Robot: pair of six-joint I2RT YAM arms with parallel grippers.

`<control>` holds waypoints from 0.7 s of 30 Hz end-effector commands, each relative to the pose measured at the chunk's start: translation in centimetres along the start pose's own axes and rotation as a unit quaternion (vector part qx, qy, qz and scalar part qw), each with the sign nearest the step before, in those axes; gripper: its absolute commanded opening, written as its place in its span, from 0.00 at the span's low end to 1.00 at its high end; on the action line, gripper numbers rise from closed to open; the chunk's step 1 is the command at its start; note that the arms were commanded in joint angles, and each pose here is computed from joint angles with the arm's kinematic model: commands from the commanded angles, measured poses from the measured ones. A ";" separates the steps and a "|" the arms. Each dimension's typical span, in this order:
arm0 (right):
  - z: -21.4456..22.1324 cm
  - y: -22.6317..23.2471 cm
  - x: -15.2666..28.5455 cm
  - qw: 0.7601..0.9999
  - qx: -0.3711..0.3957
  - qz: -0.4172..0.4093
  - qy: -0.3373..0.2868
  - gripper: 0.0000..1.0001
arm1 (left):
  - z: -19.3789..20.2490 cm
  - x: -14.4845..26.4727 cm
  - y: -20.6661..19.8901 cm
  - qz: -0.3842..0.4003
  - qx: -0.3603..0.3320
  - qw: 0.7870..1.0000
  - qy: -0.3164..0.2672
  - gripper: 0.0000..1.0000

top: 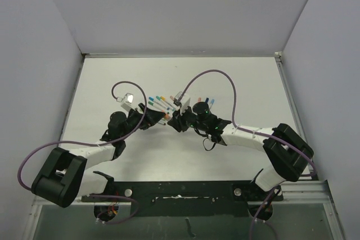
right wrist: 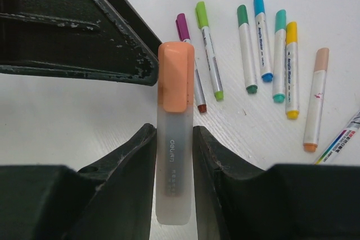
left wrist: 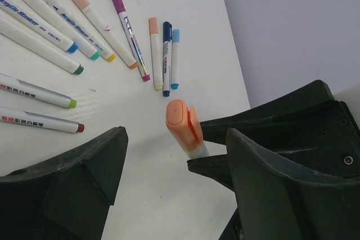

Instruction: Open the pen caps

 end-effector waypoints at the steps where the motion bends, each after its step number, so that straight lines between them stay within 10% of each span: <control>1: -4.9 0.6 -0.2 0.997 0.012 -0.012 -0.070 0.00 | -2.0 -1.1 -3.9 0.067 -0.018 0.997 -0.033 0.68; 21: -5.0 1.4 -0.9 0.997 0.021 -0.021 -0.070 0.00 | -1.5 -1.8 -4.2 0.076 -0.017 0.997 -0.027 0.40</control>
Point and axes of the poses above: each gripper's point midway between its finger pads, its own x axis back along the fingers, its own y axis along the line the jaws close on, z = x × y, the point moved 1 cm from there along x, back along the fingers, and after that the axes turned 11 degrees about x, right-handed, at the moved point
